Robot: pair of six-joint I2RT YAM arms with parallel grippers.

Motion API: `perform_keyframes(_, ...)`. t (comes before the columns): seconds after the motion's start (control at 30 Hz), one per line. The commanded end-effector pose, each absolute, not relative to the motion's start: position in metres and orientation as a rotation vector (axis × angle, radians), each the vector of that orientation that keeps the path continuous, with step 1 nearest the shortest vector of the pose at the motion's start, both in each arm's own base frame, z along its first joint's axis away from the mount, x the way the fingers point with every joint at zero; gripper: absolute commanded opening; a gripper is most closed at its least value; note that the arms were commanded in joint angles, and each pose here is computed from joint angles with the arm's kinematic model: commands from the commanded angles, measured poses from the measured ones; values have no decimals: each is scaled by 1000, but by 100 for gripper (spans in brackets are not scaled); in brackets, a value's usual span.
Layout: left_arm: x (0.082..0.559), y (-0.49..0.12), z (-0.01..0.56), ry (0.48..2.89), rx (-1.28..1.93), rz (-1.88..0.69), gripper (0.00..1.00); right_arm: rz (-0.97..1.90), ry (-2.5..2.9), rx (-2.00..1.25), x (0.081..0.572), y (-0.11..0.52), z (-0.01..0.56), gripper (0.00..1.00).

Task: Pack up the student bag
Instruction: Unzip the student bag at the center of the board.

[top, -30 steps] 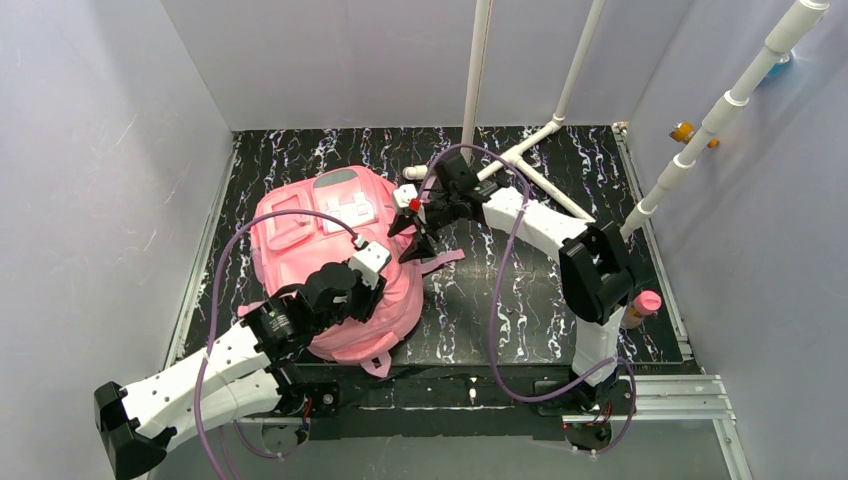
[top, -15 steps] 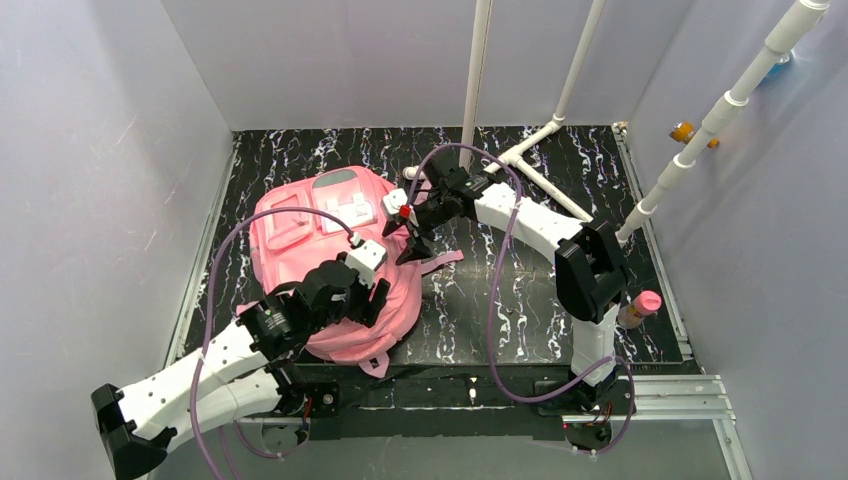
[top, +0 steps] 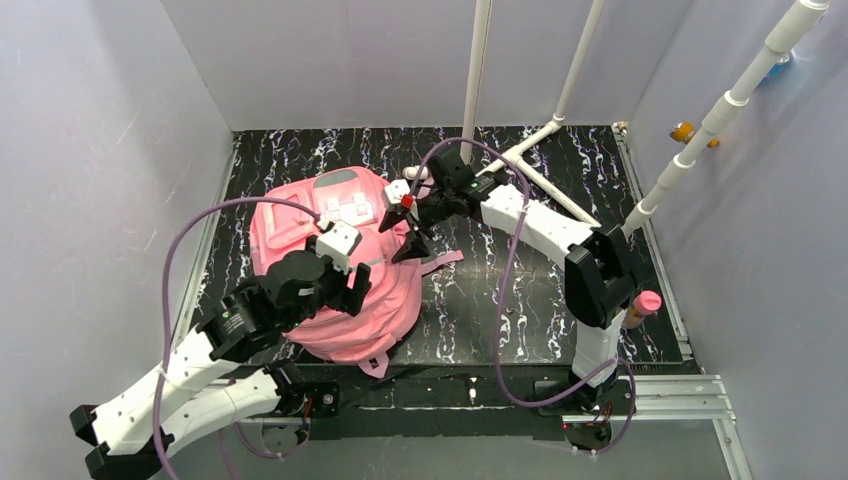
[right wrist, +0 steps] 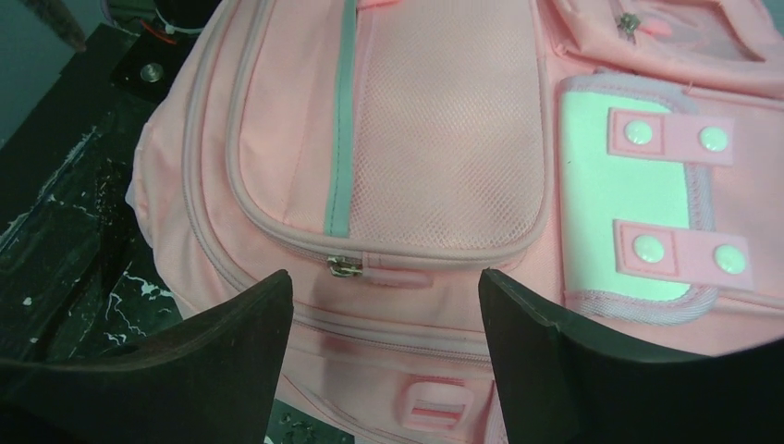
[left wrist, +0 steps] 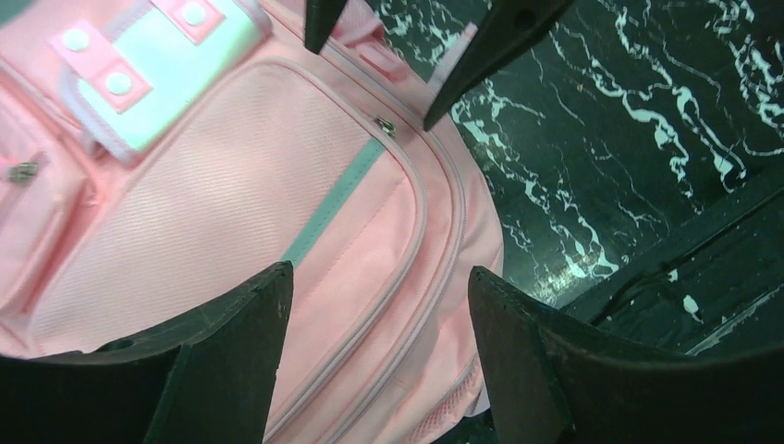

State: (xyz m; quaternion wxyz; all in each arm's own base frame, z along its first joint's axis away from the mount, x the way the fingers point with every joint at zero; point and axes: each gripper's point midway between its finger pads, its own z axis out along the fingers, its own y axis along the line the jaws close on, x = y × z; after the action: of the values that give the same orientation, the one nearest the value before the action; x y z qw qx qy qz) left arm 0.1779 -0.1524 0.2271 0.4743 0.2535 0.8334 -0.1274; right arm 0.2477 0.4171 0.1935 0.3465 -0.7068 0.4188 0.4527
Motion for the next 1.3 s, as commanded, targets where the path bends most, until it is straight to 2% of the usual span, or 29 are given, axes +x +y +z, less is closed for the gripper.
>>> perform_keyframes(0.0, 180, -132, 248, 1996, 571, -243, 68, 1193, 984, -1768, 239, 418, 236, 82)
perform_keyframes(0.23, 179, -132, 251, 1989, 573, -252, 69, 1205, 1042, -1774, 247, 422, 218, 82)
perform_keyframes(0.4, 180, -132, 249, 1997, 567, -247, 74, 1192, 1094, -1781, 251, 422, 202, 82)
perform_keyframes(0.6, 181, -137, 244, 2003, 568, -258, 75, 1233, 1106, -1797, 245, 422, 186, 82)
perform_keyframes(0.93, 183, -141, 244, 2002, 572, -267, 76, 1289, 1068, -1854, 220, 421, 185, 71)
perform_keyframes(1.07, 183, -141, 243, 2002, 573, -265, 76, 1303, 1054, -1857, 209, 415, 189, 63)
perform_keyframes(1.27, 182, -143, 239, 2013, 568, -280, 76, 1274, 1088, -1835, 205, 407, 188, 59)
